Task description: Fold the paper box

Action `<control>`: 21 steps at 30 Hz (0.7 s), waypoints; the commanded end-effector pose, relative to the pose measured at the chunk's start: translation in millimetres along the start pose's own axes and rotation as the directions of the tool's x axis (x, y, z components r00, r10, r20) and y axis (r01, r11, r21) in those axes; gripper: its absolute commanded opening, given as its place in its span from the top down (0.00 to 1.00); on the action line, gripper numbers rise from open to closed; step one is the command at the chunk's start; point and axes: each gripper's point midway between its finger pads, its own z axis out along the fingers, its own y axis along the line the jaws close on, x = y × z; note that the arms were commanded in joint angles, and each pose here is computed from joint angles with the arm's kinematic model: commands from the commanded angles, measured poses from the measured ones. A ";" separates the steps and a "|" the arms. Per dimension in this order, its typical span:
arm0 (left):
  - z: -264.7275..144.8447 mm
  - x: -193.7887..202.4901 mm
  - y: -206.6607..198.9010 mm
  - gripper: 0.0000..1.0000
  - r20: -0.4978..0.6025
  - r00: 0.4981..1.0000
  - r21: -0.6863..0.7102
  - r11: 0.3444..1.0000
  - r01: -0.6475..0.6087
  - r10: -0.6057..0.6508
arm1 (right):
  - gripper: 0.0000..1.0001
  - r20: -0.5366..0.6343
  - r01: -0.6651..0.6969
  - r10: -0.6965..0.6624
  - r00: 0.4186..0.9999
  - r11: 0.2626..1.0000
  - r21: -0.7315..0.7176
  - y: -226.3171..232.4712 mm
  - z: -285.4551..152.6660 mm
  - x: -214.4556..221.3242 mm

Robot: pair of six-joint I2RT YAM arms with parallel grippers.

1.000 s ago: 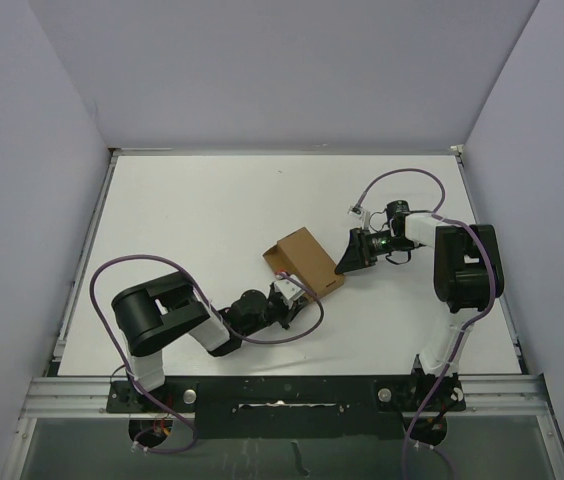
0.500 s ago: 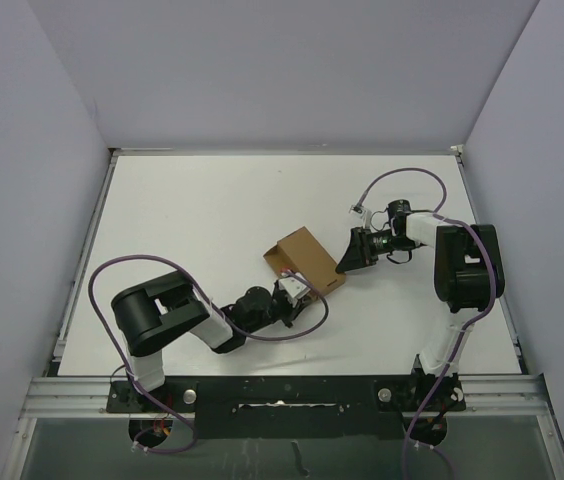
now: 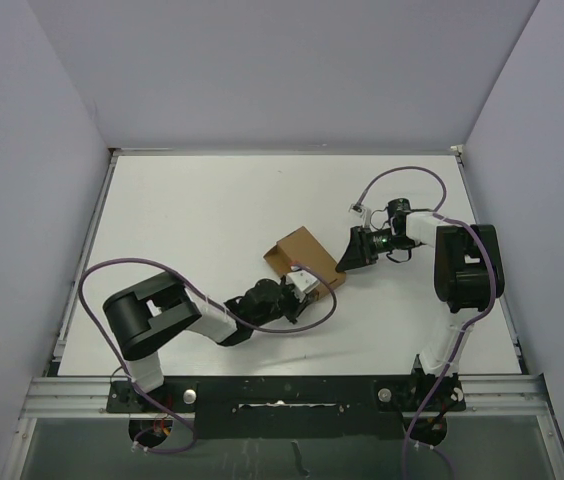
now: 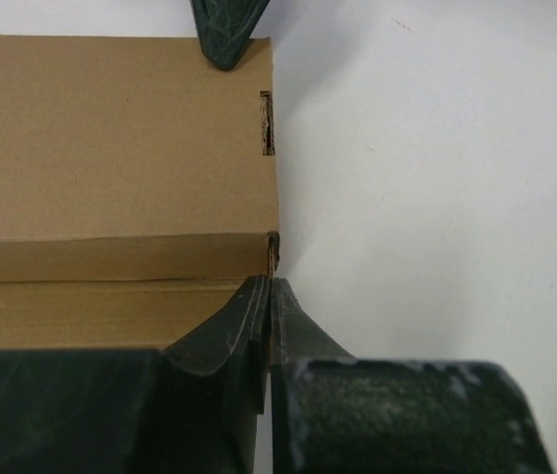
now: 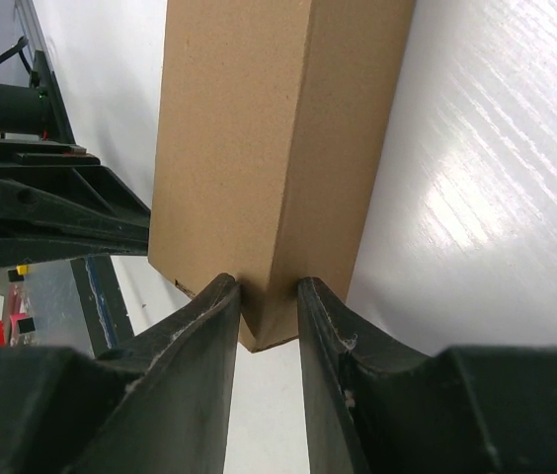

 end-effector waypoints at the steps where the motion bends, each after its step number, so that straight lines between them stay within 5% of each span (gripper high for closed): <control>1: 6.1 -32.7 3.0 1.00 0.032 0.999 -0.017 1.000 -0.009 0.010 | 0.71 -0.056 0.055 -0.051 0.997 0.996 0.071 -15.8 7.4 7.3; 17: 10.8 -49.8 6.5 1.00 -0.048 0.997 -0.035 0.998 0.056 -0.058 | 0.71 -0.061 0.063 -0.059 0.996 0.996 0.064 -13.7 8.9 6.5; 21: 3.6 -55.2 3.9 0.86 -0.055 0.994 -0.030 0.996 0.089 -0.091 | 0.71 -0.059 0.061 -0.057 0.997 0.996 0.065 -14.1 8.0 6.4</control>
